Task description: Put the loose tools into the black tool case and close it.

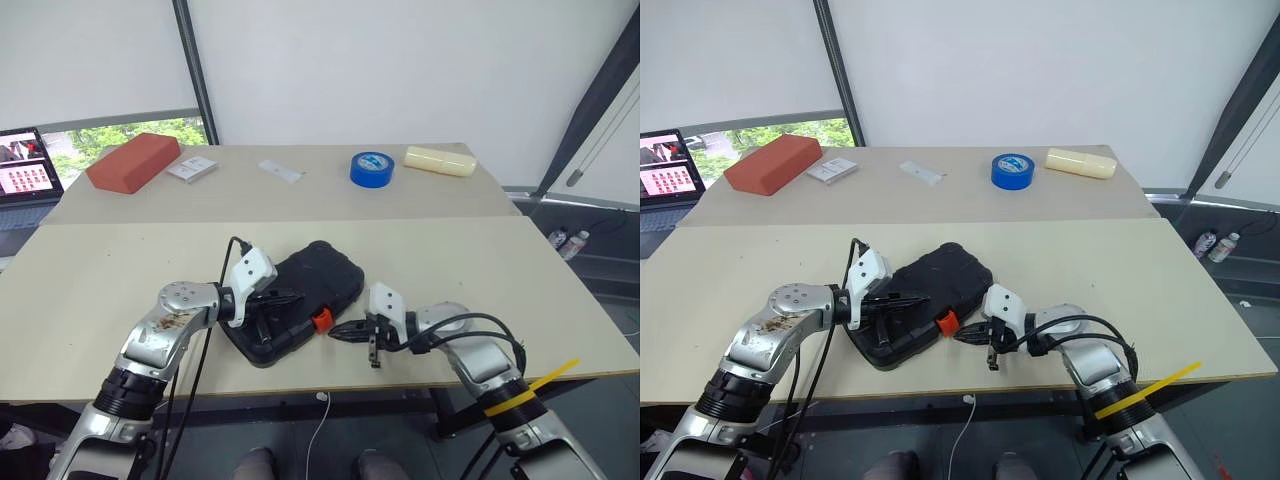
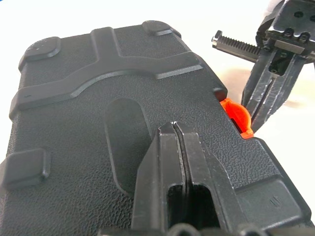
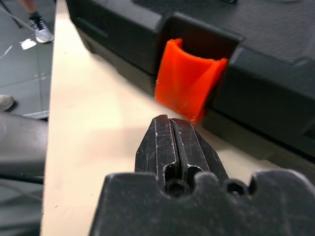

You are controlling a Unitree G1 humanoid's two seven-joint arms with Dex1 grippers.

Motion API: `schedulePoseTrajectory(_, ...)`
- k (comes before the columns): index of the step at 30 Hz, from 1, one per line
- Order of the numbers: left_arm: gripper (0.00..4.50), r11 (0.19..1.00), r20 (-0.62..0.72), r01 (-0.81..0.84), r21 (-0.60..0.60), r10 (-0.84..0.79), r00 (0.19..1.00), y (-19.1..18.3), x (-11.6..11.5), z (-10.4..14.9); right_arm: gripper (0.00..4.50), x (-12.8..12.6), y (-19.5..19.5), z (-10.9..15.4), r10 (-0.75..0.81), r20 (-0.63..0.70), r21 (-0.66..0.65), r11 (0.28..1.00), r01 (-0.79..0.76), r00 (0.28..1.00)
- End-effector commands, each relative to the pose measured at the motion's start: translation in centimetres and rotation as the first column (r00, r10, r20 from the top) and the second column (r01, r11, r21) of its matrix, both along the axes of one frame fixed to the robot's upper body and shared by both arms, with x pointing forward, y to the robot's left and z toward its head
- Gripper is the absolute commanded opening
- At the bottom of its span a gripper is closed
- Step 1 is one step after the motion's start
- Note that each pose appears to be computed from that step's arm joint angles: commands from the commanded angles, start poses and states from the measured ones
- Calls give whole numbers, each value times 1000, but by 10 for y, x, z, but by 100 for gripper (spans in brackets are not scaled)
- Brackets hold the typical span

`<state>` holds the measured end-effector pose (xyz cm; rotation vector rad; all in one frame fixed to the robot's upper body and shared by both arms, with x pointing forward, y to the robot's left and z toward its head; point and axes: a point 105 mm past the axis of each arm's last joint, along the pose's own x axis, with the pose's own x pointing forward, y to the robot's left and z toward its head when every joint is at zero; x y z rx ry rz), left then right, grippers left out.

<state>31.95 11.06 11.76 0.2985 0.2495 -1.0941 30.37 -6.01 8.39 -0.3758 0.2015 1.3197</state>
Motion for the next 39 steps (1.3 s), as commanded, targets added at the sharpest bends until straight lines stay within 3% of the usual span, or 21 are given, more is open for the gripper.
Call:
schedulePoseTrajectory(1, 5, 995, -174, -53, 86, 68, 982, 12, -8, -48, 0, 10, 5, 17, -25, 66, 49, 999, 22, 997)
schedulePoseTrajectory(12, 5, 992, -215, -61, 108, 83, 973, 13, -12, -55, 0, 8, 20, 31, -6, 57, 99, 995, 0, 998)
schedulePoseTrajectory(17, 5, 992, -216, -65, 106, 87, 973, 13, -12, -55, 0, 1, 9, 27, 6, 32, 44, 999, -8, 999)
schedulePoseTrajectory(39, 5, 993, -236, -64, 103, 87, 968, 11, -14, -58, 0, 9, 24, 29, -16, 36, 110, 994, 12, 999)
